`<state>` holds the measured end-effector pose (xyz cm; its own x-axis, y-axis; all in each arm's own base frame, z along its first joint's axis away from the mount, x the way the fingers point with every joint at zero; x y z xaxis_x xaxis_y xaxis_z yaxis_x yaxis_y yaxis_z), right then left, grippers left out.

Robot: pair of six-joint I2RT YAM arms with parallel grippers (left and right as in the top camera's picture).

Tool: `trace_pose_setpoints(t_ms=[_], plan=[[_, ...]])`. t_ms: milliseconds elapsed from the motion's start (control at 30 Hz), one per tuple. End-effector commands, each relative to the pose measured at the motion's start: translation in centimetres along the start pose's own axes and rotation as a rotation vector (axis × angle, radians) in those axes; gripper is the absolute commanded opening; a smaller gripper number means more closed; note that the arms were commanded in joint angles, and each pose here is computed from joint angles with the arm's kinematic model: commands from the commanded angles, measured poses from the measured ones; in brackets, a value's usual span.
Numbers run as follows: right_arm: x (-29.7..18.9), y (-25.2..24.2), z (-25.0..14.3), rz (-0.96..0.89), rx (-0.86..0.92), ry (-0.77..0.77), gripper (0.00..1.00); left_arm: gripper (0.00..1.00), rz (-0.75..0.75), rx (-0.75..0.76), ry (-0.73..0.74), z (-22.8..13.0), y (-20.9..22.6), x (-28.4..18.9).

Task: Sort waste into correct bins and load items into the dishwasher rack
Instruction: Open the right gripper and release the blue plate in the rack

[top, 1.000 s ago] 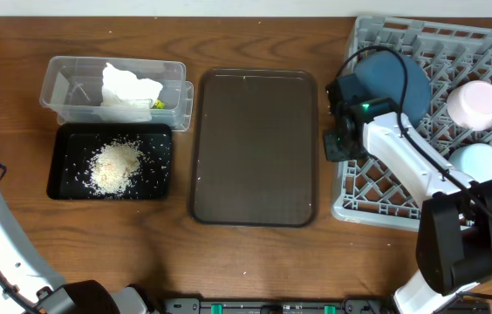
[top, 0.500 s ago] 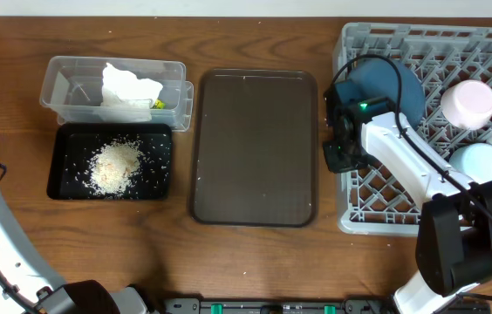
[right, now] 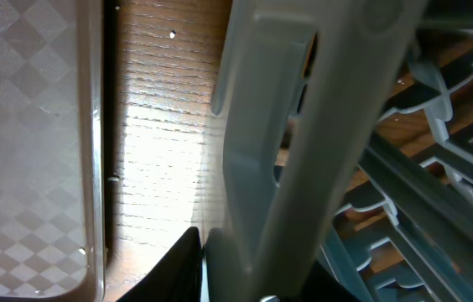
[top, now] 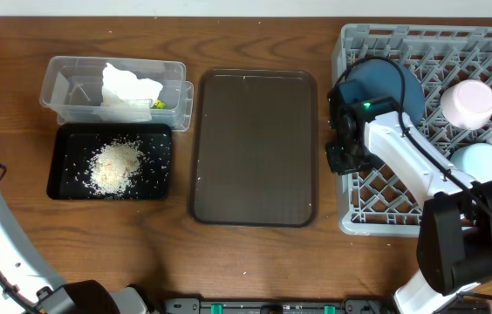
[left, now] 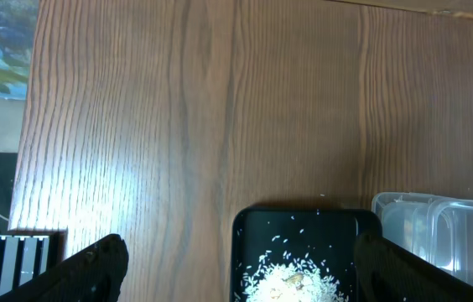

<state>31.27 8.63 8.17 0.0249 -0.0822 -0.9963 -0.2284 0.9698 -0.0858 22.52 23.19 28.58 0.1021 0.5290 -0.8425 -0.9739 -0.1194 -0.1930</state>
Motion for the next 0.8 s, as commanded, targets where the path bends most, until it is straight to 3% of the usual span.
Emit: trace_pose_setpoints(t_ms=[0,100,133,167,467,767], plan=[[0.4,-1.6,-0.4,-0.068,0.008,0.020,0.31,0.89,0.012,-0.010,-0.005,0.2,0.1,0.2],[-0.3,-1.6,-0.2,-0.066,0.015,-0.004,0.67,0.89,0.012,-0.010,-0.005,0.2,0.1,0.2],[-0.7,-1.6,-0.1,-0.062,0.016,-0.017,0.91,0.89,0.012,-0.010,-0.005,0.2,0.1,0.2],[-1.1,-1.6,0.1,-0.061,0.017,-0.031,0.99,0.89,0.012,-0.010,-0.005,0.2,0.1,0.2],[-6.2,-0.5,0.6,0.054,-0.002,-0.179,0.99,0.89,0.012,-0.010,-0.005,0.2,0.1,0.2],[-16.6,-1.0,1.1,0.128,0.030,-0.529,0.99,0.89,0.012,-0.010,-0.005,0.2,0.1,0.2]])
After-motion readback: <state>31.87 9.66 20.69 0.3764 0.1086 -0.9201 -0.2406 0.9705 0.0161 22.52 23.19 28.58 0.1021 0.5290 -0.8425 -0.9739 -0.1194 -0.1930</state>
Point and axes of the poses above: each gripper's point midway between its finger pads, its own x axis out along the fingers, its own y axis along the line the jaws close on, z = x × y, the point moved 3 cm from there along -x, back along the fingers, and after that the axes turned 5 degrees about -x, right-handed, at the moved point
